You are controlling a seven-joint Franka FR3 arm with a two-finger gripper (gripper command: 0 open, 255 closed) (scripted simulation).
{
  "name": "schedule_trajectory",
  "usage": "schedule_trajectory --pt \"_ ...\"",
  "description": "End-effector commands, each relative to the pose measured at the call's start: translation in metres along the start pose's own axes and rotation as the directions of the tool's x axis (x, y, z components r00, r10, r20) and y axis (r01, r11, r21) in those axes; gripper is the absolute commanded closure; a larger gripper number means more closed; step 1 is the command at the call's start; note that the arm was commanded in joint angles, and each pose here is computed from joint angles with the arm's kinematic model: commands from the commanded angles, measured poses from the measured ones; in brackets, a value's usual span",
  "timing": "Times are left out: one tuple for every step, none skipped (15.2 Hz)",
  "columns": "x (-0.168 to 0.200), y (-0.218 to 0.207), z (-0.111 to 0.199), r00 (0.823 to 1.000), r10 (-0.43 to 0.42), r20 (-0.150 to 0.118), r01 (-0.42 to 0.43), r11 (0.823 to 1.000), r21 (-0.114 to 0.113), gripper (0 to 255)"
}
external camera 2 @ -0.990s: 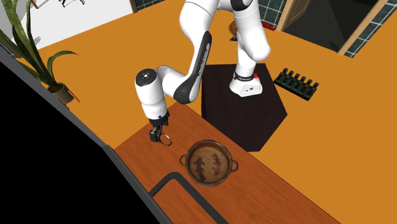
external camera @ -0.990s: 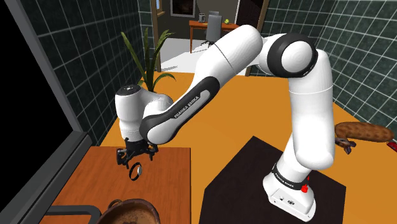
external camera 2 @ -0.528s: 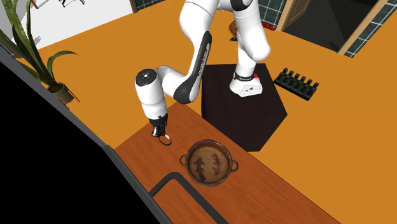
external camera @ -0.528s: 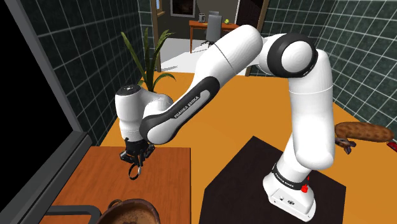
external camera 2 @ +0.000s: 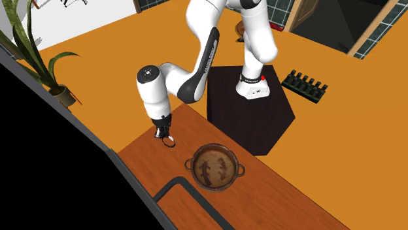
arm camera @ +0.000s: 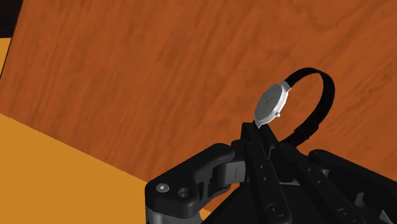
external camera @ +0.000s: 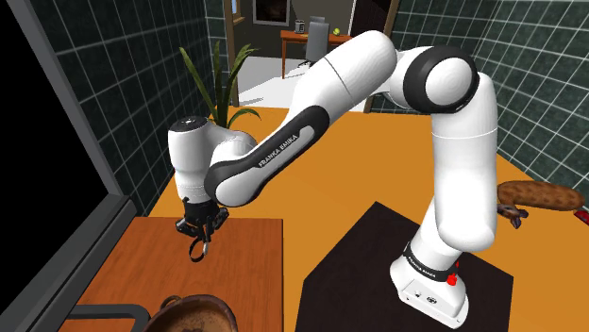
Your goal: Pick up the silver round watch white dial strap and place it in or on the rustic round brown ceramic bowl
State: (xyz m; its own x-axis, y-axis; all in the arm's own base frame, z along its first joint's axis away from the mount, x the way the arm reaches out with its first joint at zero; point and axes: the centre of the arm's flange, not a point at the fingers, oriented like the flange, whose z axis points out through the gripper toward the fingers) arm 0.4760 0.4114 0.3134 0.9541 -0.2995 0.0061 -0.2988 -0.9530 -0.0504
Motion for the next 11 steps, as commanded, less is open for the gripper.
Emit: schedule_trajectory --pt "0.0 0.0 -0.011 1.0 0.0 0.0 0.0 1.0 0.0 255" --pt "0.0 0.0 -0.016 1.0 0.0 0.0 0.0 1.0 0.0 255" --pt "0.0 -0.001 -0.021 1.0 0.0 0.0 0.0 1.0 0.0 255" --pt "0.0 -0.001 -0.027 1.0 0.0 0.0 0.0 1.0 0.0 255" --pt "0.0 -0.001 -0.032 1.0 0.0 0.0 0.0 1.0 0.0 255" --pt "0.0 -0.002 -0.037 1.0 0.0 0.0 0.0 1.0 0.0 255" --pt "0.0 -0.002 -0.042 1.0 0.0 0.0 0.0 1.0 0.0 255" --pt "0.0 -0.002 -0.048 1.0 0.0 0.0 0.0 1.0 0.0 255" --pt "0.0 -0.002 -0.053 1.0 0.0 0.0 0.0 1.0 0.0 255" --pt "0.0 -0.003 -0.058 1.0 0.0 0.0 0.0 1.0 0.0 255" --pt "0.0 -0.003 -0.064 1.0 0.0 0.0 0.0 1.0 0.0 255"
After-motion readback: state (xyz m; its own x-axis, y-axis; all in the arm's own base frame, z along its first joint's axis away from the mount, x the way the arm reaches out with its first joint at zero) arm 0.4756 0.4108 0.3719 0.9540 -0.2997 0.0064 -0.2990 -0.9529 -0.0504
